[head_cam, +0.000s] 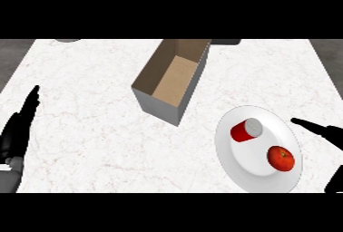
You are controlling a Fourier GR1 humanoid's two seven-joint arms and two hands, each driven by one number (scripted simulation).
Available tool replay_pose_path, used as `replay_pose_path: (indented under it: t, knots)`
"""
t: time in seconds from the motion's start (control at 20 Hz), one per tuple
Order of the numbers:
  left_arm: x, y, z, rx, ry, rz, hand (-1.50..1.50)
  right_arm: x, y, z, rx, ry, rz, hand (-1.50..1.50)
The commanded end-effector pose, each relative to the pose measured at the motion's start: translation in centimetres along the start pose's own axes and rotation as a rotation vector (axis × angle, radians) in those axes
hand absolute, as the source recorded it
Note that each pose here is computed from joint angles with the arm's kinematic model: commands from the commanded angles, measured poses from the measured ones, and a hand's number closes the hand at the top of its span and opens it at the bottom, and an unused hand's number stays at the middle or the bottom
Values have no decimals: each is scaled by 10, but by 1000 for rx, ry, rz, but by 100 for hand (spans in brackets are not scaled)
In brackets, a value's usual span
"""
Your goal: Pick the tomato from the plate and place it in the cardboard box
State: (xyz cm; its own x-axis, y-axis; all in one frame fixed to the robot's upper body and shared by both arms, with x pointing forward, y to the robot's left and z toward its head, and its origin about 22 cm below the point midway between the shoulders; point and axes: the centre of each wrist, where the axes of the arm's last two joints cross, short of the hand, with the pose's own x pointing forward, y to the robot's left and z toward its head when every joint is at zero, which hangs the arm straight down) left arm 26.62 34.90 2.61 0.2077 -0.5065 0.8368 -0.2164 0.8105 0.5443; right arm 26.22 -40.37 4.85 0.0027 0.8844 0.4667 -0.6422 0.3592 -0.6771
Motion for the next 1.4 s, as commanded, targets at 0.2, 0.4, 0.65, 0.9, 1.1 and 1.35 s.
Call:
replay_pose_path:
  t: [0.2,0.4,0.65,0.9,1.1,1.35]
  knots:
    - [0,9,-21,6,14,1,0,25,-6,-39,84,88,92,-150]
    - [-19,-8,6,3,-6,-2,0,8,27,-40,96,72,71,-150]
    - [-27,3,1,23,7,7,0,11,19,-38,117,59,73,-150]
    - [-12,3,1,8,14,-1,0,36,11,-32,103,-8,31,-150]
    - [-21,1,12,17,5,11,0,50,18,-34,100,-61,21,-150]
    - [1,0,-2,3,17,7,0,72,33,-42,118,-68,23,-150]
